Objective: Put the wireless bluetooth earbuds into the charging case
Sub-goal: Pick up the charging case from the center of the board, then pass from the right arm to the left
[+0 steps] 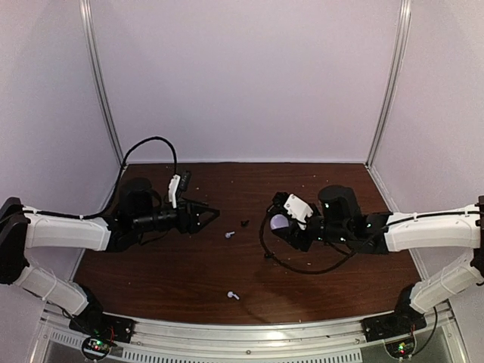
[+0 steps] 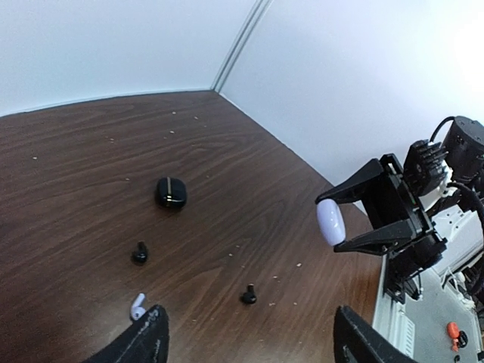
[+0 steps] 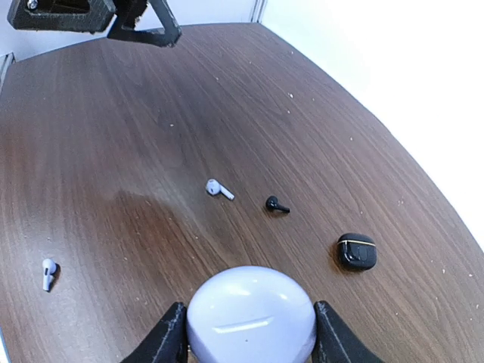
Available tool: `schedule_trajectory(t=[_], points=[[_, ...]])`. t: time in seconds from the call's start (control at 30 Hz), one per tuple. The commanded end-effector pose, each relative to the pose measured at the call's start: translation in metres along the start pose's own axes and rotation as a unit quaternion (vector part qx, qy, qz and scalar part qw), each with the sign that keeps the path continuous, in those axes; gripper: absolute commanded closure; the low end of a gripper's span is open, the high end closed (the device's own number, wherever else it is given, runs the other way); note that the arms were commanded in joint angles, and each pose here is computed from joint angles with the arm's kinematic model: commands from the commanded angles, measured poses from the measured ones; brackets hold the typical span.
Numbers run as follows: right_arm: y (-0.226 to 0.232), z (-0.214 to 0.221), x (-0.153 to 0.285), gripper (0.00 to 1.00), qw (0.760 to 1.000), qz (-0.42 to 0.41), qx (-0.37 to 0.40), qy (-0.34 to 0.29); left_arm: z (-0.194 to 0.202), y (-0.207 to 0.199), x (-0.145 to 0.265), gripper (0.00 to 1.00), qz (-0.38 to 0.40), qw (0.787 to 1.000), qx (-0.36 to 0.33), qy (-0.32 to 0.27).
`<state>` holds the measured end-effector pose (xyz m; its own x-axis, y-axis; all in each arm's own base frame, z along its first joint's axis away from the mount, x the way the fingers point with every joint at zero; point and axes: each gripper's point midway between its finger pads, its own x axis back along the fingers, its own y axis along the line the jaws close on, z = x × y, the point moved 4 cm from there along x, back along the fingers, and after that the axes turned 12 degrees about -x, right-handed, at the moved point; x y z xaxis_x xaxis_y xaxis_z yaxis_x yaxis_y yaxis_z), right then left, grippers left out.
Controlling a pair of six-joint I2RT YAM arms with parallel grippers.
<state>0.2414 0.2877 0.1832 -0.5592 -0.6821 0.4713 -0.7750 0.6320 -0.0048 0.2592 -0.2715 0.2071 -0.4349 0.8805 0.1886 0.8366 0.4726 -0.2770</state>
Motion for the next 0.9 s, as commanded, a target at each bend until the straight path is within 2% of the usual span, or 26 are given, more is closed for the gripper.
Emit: schedule_trajectory(t=[0.0, 0.3, 0.53, 0.87], points=[[0.016, -0.025, 0.017, 0.59, 0.995, 0.048, 0.042, -0.071, -0.033, -0.033, -0.007, 0.26, 0.04, 0.997, -0.022, -0.059], [0.05, -0.033, 0.032, 0.59, 0.984, 0.09, 0.107, -0.108, -0.031, -0.073, -0.024, 0.33, 0.083, 0.994, -0.032, -0.06], [0.057, -0.036, 0.034, 0.59, 0.98, 0.109, 0.115, -0.117, -0.025, -0.095, -0.034, 0.38, 0.116, 0.99, -0.057, -0.061], [0.069, -0.033, 0.035, 0.59, 0.981, 0.1, 0.115, -0.121, -0.024, -0.105, -0.047, 0.43, 0.145, 0.987, -0.046, -0.06]])
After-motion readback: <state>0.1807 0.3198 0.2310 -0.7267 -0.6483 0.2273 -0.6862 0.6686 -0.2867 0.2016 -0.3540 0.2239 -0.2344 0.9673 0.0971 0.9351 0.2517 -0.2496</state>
